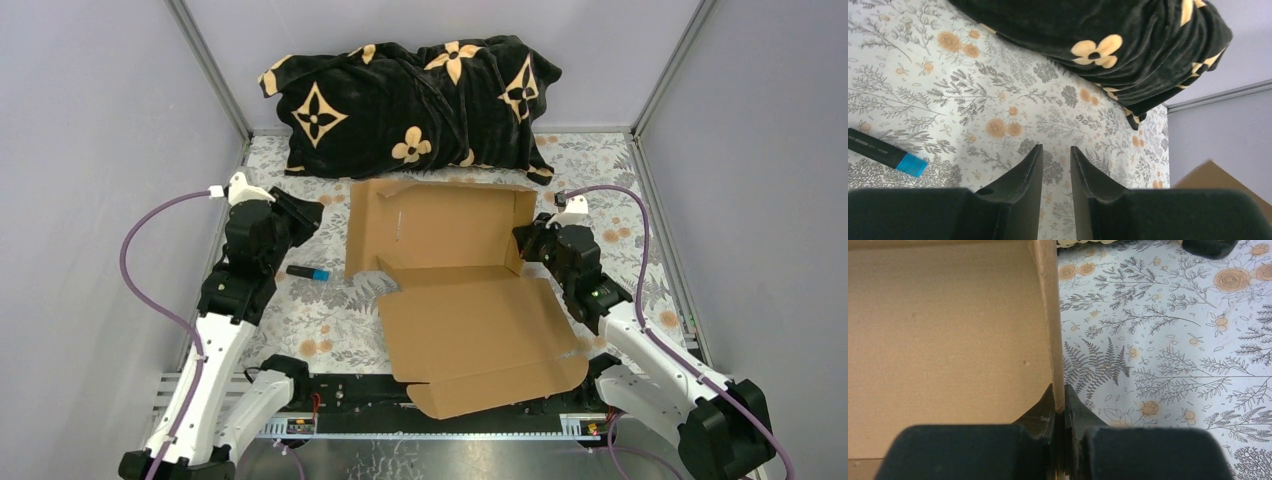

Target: Fold the paper box

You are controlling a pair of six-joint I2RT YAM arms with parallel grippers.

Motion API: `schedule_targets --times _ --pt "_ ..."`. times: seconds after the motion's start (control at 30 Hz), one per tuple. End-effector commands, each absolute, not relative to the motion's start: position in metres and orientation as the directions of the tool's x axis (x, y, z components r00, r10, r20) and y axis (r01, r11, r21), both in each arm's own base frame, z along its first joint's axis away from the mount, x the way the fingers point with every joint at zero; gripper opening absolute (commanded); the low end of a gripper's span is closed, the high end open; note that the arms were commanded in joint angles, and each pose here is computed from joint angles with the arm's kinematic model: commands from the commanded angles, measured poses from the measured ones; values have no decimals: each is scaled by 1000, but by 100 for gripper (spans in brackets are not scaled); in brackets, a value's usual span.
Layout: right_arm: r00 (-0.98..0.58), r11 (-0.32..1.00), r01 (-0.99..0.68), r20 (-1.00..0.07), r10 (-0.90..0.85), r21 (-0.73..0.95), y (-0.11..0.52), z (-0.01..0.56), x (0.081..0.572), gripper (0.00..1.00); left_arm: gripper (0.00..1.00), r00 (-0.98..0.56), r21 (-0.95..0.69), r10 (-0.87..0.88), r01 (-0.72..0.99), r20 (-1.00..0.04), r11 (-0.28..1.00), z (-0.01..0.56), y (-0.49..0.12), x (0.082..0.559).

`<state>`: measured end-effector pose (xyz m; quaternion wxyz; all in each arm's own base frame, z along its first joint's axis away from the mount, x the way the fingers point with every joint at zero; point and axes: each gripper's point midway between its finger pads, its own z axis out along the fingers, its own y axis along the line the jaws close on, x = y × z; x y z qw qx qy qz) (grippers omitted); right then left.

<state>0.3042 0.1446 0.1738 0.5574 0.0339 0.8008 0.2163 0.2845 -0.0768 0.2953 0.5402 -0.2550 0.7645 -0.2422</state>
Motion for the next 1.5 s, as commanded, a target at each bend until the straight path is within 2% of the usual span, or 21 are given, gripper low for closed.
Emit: schedule_targets --times 0.0,0.2,0.43,0.83,1.47 --pt "-311 878 -260 -896 318 401 154 200 306 0 31 -385 -672 -629 -29 -676 740 279 -92 287" --pt "-331 876 -256 -889 317 408 157 190 309 0 29 -456 -740 -620 146 -639 656 279 -126 282" --pt "-374 870 -255 -873 315 423 166 174 315 0 29 -507 -772 -603 236 -616 590 266 -145 276" --pt "-408 878 -299 -881 237 375 192 149 315 0 29 -494 -769 -594 328 -635 549 258 -156 288" --pt "-333 964 -175 -933 136 203 185 135 322 0 29 -523 -760 -566 310 -638 571 229 -159 299"
